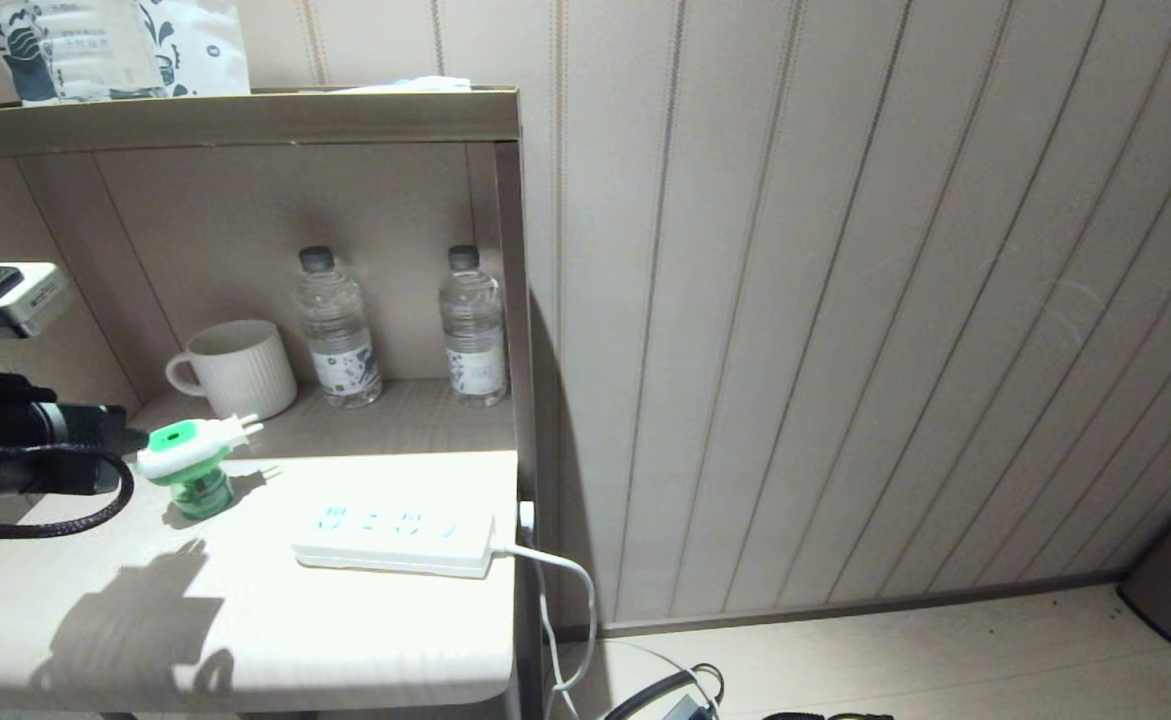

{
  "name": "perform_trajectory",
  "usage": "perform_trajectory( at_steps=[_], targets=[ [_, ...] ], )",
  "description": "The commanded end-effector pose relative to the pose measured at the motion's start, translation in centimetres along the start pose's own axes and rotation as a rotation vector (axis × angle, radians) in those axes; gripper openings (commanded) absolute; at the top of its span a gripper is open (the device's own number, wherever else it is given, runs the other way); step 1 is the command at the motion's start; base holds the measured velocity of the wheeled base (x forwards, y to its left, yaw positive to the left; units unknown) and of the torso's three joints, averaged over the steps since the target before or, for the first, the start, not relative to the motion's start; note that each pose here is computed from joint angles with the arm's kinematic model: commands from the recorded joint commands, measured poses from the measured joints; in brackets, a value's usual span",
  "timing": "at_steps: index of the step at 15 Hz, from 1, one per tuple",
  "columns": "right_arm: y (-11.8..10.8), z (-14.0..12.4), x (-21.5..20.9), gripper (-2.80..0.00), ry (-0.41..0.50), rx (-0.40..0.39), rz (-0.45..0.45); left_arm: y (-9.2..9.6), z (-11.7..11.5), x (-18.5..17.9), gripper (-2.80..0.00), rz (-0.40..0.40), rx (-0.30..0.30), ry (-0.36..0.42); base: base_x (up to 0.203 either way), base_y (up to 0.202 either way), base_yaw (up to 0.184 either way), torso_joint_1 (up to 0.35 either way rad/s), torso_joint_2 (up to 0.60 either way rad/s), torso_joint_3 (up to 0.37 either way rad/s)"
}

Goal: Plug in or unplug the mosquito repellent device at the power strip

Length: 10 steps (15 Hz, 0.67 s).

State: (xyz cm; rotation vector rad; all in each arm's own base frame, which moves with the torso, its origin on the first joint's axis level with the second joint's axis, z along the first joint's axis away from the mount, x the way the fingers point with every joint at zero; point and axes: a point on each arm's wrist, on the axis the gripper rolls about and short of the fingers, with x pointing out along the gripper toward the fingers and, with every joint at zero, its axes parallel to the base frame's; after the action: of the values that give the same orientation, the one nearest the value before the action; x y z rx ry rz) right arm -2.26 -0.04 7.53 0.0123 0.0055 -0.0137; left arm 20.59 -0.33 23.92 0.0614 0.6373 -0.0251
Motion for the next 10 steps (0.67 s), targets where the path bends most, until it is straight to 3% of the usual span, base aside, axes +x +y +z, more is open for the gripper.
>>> perform_trajectory(
  at_steps=[1, 4, 6, 10],
  targets=[
    [0.0, 0.0, 0.0, -2.80, 0.001, 0.000, 0.000, -0.4, 1.3, 1.5, -2.80, -0.018, 0.028, 0.032, 0.000, 0.000, 0.000, 0.000, 0.00, 0.000],
    [0.0, 0.0, 0.0, -2.80, 0.001, 0.000, 0.000, -0.7, 2.5, 3.3, -2.80, -0.032, 0.094, 0.092, 0.000, 0.000, 0.000, 0.000, 0.00, 0.000],
    [0.0, 0.0, 0.0, -2.80, 0.001, 0.000, 0.000, -0.8, 2.9, 4.0, -2.80, -0.046, 0.222, 0.150, 0.000, 0.000, 0.000, 0.000, 0.00, 0.000],
    [0.0, 0.0, 0.0, -2.80, 0.001, 0.000, 0.000, -1.4, 3.3, 6.1, -2.80, -0.016, 0.340, 0.213, 0.000, 0.000, 0.000, 0.000, 0.00, 0.000]
  ],
)
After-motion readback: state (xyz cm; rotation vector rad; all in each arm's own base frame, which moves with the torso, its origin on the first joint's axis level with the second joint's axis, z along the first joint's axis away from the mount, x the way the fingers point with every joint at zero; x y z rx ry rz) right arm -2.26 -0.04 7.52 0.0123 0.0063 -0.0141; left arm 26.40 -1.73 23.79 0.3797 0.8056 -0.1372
